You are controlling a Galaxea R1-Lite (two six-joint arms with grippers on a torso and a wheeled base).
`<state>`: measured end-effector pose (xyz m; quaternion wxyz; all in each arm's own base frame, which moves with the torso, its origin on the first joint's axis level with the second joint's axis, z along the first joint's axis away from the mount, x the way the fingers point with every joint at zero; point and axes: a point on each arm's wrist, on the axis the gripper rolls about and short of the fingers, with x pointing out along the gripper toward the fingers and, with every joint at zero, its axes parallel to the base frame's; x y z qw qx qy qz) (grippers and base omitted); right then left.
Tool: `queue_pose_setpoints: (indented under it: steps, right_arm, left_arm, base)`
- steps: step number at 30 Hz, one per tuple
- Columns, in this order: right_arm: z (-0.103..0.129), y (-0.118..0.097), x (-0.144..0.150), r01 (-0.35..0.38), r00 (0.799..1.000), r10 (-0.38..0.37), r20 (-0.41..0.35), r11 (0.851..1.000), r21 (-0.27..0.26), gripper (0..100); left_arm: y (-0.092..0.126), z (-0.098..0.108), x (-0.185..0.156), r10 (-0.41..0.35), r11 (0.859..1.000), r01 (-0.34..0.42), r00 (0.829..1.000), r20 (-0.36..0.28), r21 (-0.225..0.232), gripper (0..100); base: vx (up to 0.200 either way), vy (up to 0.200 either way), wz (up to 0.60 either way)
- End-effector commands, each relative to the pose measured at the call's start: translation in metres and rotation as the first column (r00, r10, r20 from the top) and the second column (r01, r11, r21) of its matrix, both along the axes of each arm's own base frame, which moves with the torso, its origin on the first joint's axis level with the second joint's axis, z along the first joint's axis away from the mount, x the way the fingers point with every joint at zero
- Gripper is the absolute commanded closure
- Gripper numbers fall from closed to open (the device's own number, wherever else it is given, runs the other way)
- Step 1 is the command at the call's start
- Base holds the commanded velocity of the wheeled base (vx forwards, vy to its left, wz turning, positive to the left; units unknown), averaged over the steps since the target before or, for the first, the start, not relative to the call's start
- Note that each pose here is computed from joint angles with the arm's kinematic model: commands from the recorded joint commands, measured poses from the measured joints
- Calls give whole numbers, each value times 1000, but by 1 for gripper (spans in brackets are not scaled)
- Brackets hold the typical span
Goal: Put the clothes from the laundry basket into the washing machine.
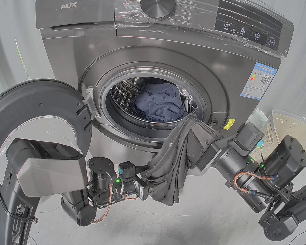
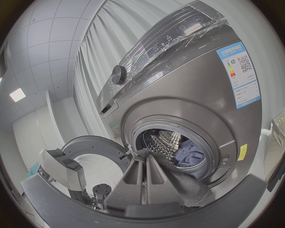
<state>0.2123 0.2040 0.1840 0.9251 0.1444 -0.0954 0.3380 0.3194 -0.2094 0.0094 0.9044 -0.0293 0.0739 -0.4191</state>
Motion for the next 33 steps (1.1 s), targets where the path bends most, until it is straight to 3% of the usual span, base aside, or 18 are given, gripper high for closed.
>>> queue_pose_setpoints:
  steps: [1, 7, 11, 14, 17, 23, 29, 33]
  right_arm:
    - [-1, 0, 0, 0, 1000, 0, -2, 1000, -2, 100]
    - [-2, -1, 0, 1, 1000, -1, -7, 1000, -5, 100]
    - [-3, -3, 2, 13, 1000, -13, -12, 1000, -10, 100]
    - [-7, -8, 5, 31, 999, -31, -26, 999, -19, 100]
    - [-16, -13, 9, 45, 998, -47, -49, 998, -44, 100]
    - [-25, -13, 13, 49, 997, -53, -60, 997, -64, 100]
    - [-27, -24, 21, 93, 993, -97, -61, 993, -74, 100]
    - [-34, -33, 27, 116, 990, -124, -69, 987, -110, 100]
  left_arm:
    - [-2, -1, 2, 0, 1000, 0, 1000, 3, -3, 100]
    - [-1, 6, 1, 0, 1000, 0, 1000, 15, -14, 100]
    - [17, 47, -1, 39, 998, -33, 995, 94, -58, 100]
    - [42, 92, -19, 78, 992, -61, 984, 158, -110, 100]
    - [70, 111, -43, 113, 990, -96, 980, 166, -108, 100]
    - [96, 128, -75, 132, 986, -112, 976, 174, -121, 100]
    - [97, 144, -75, 139, 982, -105, 963, 230, -155, 100]
    - [95, 151, -71, 146, 979, -104, 956, 254, -173, 100]
  base:
    - [0, 0, 0]
    - [0, 0, 0]
    - [0, 0, 0]
    - [0, 0, 0]
    - [0, 0, 0]
    - [0, 0, 0]
    - [0, 0, 0]
    - [0, 0, 0]
